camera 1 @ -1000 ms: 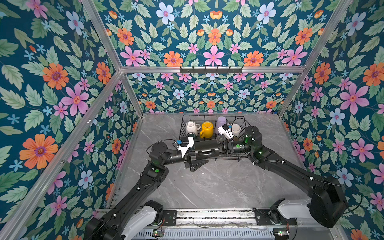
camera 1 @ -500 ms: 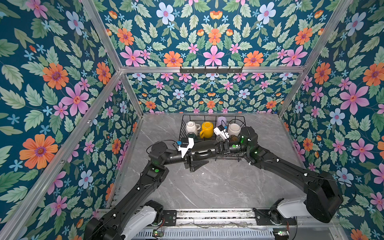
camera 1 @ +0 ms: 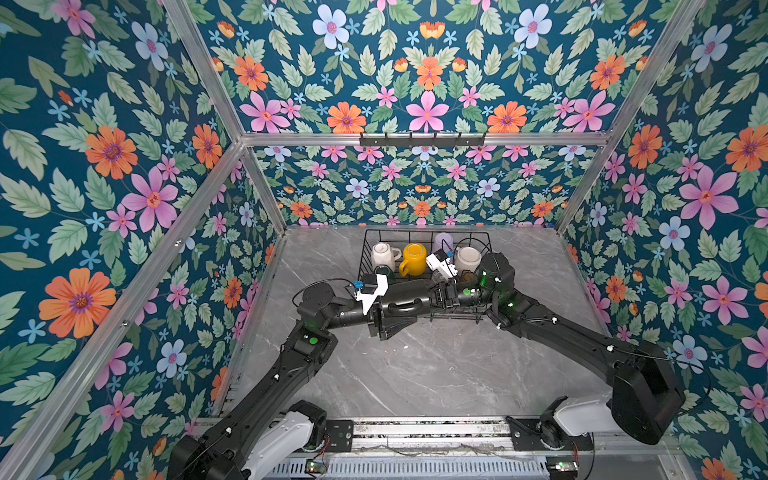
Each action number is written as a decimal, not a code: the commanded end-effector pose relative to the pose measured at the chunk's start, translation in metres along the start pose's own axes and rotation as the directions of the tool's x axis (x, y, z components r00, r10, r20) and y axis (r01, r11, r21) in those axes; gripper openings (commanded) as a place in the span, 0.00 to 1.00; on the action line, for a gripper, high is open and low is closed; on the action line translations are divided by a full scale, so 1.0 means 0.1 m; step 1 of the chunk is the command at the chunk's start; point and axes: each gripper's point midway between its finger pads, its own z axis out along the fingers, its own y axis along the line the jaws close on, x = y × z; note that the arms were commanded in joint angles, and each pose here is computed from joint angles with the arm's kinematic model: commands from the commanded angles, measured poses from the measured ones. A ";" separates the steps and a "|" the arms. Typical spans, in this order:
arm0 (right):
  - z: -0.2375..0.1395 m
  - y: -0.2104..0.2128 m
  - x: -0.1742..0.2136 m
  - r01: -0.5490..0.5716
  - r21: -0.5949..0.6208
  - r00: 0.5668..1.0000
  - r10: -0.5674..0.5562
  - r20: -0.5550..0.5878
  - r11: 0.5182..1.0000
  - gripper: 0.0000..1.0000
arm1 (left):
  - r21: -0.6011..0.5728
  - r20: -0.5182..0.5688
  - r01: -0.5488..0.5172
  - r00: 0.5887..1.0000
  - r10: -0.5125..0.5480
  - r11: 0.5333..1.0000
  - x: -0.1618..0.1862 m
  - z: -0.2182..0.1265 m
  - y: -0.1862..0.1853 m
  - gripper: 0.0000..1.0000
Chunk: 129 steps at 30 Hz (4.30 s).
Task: Load the cups into the dish rack
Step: 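Close the left gripper on the black mug held by the right gripper, then withdraw the open right gripper while the left carries the black mug over the rack, then lower the black mug upside down into the rack with the left gripper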
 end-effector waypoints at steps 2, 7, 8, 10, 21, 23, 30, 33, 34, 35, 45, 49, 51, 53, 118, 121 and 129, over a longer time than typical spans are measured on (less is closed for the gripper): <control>0.01 0.13 -0.02 0.058 -0.044 0.998 -0.059 -0.002 0.997 0.00 | -0.003 0.019 -0.024 1.000 0.024 1.000 -0.08 -0.01 -0.01 0.60; 0.02 0.11 -0.03 0.045 -0.042 0.999 -0.045 -0.003 0.998 0.00 | -0.011 0.025 -0.030 0.999 0.030 0.999 -0.10 -0.01 0.00 0.54; 0.02 0.11 -0.03 0.044 -0.043 0.999 -0.044 -0.004 0.998 0.00 | -0.011 0.026 -0.031 0.999 0.031 0.999 -0.10 -0.01 0.00 0.56; 0.02 0.11 -0.03 0.042 -0.044 0.999 -0.042 -0.004 0.998 0.00 | -0.019 0.029 -0.036 0.999 0.036 0.999 -0.10 -0.02 0.00 0.70; 0.03 0.07 -0.04 0.035 -0.025 0.999 -0.035 -0.003 0.999 0.00 | -0.025 0.048 -0.072 0.996 0.073 0.997 -0.15 -0.06 -0.06 0.91; 0.02 0.07 -0.04 0.035 -0.024 0.999 -0.035 -0.003 0.999 0.00 | -0.020 0.047 -0.072 0.996 0.073 0.997 -0.14 -0.06 -0.07 0.91; 0.02 0.10 -0.04 0.043 -0.027 0.999 -0.043 -0.005 0.999 0.00 | -0.002 0.039 -0.067 0.997 0.067 0.998 -0.11 -0.05 -0.08 0.85; 0.02 0.11 -0.04 0.044 -0.030 0.999 -0.044 -0.005 0.999 0.00 | 0.001 0.031 -0.055 0.998 0.055 0.998 -0.09 -0.03 -0.06 0.81; 0.02 0.11 -0.04 0.042 -0.030 0.999 -0.042 -0.005 0.999 0.00 | 0.006 0.029 -0.052 0.998 0.052 0.999 -0.08 -0.03 -0.06 0.81; 0.02 0.12 -0.04 0.044 -0.031 0.999 -0.044 -0.006 0.999 0.00 | 0.014 0.025 -0.048 0.999 0.047 0.999 -0.07 -0.02 -0.06 0.82; 0.02 0.13 -0.04 0.051 -0.035 0.999 -0.051 -0.009 0.998 0.00 | 0.044 -0.002 -0.020 1.000 0.020 0.999 -0.04 0.01 -0.06 0.85; 0.02 0.14 -0.05 0.053 -0.036 0.999 -0.053 -0.008 0.998 0.00 | 0.053 -0.013 -0.008 1.000 0.009 0.999 -0.02 0.03 -0.05 0.79; 0.02 0.13 -0.05 0.050 -0.034 0.999 -0.051 -0.006 0.998 0.00 | 0.052 -0.012 -0.008 1.000 0.008 0.999 -0.02 0.03 -0.05 0.73; 0.02 0.13 -0.05 0.048 -0.033 0.999 -0.048 -0.005 0.998 0.00 | 0.049 -0.009 -0.012 1.000 0.013 0.999 -0.04 0.02 -0.05 0.68; -1.84 -0.44 0.16 0.017 0.762 0.814 -0.452 0.365 0.647 0.99 | -0.756 -0.545 0.059 0.496 -0.676 0.652 1.59 0.43 1.74 0.00; -1.84 -0.45 0.16 0.019 0.763 0.814 -0.453 0.363 0.646 0.99 | -0.755 -0.555 0.055 0.475 -0.683 0.653 1.68 0.46 1.76 0.00; -1.84 -0.48 0.18 0.020 0.762 0.819 -0.447 0.359 0.647 0.99 | -0.765 -0.581 0.035 0.393 -0.713 0.643 2.03 0.45 1.80 0.00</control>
